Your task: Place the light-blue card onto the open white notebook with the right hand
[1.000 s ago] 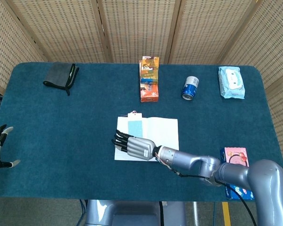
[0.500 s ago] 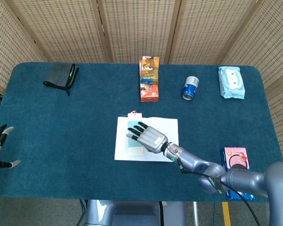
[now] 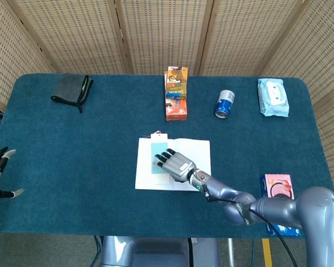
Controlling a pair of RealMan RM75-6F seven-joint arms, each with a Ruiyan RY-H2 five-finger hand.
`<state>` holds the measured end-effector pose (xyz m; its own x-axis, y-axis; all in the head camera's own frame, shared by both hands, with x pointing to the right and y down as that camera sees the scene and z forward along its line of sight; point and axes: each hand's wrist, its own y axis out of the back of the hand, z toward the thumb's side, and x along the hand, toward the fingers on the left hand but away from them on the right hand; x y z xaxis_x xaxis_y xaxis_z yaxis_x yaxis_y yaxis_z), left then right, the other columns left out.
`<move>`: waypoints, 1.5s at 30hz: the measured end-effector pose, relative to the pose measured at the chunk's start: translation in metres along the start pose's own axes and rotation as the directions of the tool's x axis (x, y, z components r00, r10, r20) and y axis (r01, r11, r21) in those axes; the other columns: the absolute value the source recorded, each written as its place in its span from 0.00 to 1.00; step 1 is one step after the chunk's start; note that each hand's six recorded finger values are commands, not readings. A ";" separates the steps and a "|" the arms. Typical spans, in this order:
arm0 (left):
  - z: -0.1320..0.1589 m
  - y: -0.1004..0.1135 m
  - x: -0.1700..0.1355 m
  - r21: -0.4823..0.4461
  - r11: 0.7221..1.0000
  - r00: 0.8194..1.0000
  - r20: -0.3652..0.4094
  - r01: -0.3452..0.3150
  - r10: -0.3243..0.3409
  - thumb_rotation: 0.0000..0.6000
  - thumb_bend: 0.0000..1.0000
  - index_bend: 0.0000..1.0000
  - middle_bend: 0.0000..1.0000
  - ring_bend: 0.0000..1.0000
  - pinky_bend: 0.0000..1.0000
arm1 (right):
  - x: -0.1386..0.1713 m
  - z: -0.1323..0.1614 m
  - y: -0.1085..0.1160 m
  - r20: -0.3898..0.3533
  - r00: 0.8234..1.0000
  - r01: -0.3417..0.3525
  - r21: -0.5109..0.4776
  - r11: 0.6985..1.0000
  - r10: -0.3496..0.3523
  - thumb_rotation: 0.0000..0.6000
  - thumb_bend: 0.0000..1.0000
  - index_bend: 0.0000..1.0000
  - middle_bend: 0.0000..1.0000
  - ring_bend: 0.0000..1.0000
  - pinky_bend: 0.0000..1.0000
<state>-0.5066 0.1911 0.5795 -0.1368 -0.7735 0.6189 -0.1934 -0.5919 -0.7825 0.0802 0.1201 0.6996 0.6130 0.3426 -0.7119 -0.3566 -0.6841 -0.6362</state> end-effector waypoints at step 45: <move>0.006 -0.004 -0.004 0.005 1.000 1.000 0.022 0.005 -0.005 1.00 0.00 0.00 0.00 0.00 0.00 | 0.038 0.010 -0.054 0.029 0.999 -0.034 0.107 0.994 0.031 1.00 1.00 0.00 0.00 0.00 0.00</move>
<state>-0.4999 0.1951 0.5795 -0.1148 -0.7753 0.6210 -0.1891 -0.5967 -0.7799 0.1158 0.1764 0.7046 0.5812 0.3396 -0.7395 -0.4502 -0.6228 -0.6398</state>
